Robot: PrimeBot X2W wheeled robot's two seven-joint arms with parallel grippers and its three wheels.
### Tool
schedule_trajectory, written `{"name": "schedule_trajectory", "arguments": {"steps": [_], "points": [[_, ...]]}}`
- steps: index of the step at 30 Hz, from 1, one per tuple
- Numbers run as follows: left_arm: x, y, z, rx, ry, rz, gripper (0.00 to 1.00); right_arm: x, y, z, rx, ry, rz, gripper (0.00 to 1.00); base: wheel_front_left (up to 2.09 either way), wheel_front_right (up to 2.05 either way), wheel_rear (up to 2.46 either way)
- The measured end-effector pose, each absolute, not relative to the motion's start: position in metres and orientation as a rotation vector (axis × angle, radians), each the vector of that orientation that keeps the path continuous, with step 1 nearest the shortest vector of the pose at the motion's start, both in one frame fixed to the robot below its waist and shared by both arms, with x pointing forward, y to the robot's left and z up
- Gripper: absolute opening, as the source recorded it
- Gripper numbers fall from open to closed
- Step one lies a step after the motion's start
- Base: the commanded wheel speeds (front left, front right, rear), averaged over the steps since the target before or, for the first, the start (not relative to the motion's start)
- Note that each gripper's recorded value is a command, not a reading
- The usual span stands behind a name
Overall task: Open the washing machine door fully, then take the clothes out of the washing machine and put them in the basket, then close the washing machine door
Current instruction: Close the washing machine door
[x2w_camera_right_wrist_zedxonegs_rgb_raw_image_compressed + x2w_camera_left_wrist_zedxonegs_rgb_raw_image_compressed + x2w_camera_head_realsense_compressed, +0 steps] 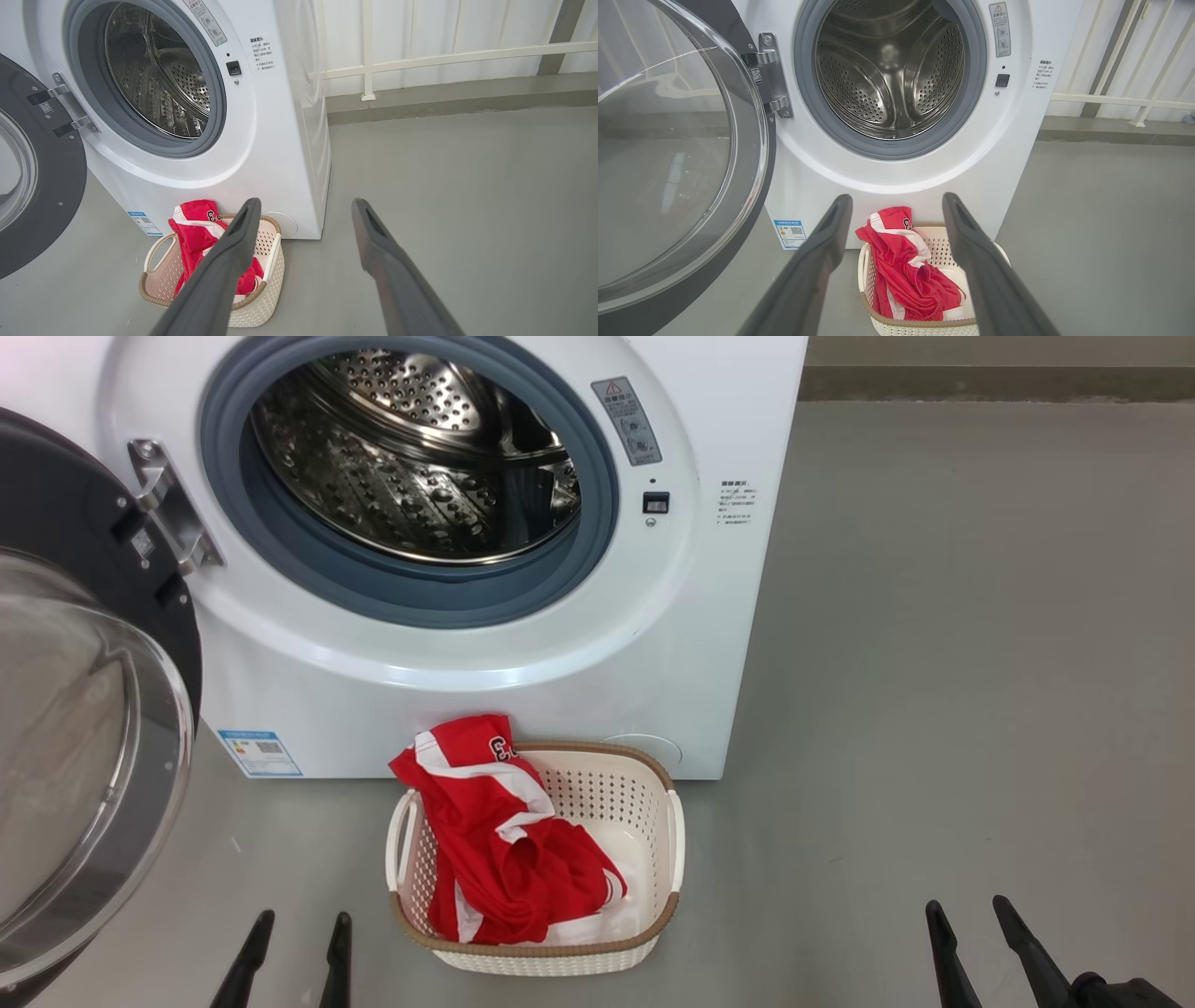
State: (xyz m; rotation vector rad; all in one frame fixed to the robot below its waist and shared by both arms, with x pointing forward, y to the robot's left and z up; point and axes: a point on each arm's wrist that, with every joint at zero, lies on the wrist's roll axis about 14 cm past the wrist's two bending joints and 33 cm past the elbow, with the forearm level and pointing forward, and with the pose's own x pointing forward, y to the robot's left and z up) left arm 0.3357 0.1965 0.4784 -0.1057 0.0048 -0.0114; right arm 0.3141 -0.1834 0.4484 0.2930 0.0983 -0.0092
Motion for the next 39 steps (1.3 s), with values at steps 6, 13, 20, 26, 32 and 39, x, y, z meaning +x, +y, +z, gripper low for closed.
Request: {"name": "schedule_trajectory", "arguments": {"steps": [6, 13, 20, 26, 32, 39], "points": [[0.334, 0.197, 0.477, -0.111, 0.010, -0.005, 1.00, 0.315, -0.182, 0.449, 0.293, 0.098, -0.003, 1.00, 0.00, 0.00, 0.00], [0.324, 0.209, 0.469, -0.135, 0.031, 0.048, 1.00, 0.323, -0.166, 0.447, 0.293, 0.111, 0.051, 1.00, 0.00, 0.00, 0.00], [0.302, 0.235, 0.462, -0.158, 0.043, 0.151, 1.00, 0.332, -0.130, 0.444, 0.286, 0.138, 0.168, 1.00, 0.00, 0.00, 0.00], [0.278, 0.257, 0.454, -0.189, 0.055, 0.248, 1.00, 0.347, -0.091, 0.449, 0.266, 0.136, 0.304, 1.00, 0.00, 0.00, 0.00], [0.250, 0.276, 0.449, -0.230, 0.057, 0.364, 1.00, 0.358, -0.051, 0.455, 0.239, 0.134, 0.449, 1.00, 0.00, 0.00, 0.00], [0.215, 0.302, 0.448, -0.267, 0.038, 0.532, 1.00, 0.359, 0.001, 0.456, 0.197, 0.144, 0.637, 1.00, 0.00, 0.00, 0.00]]}}
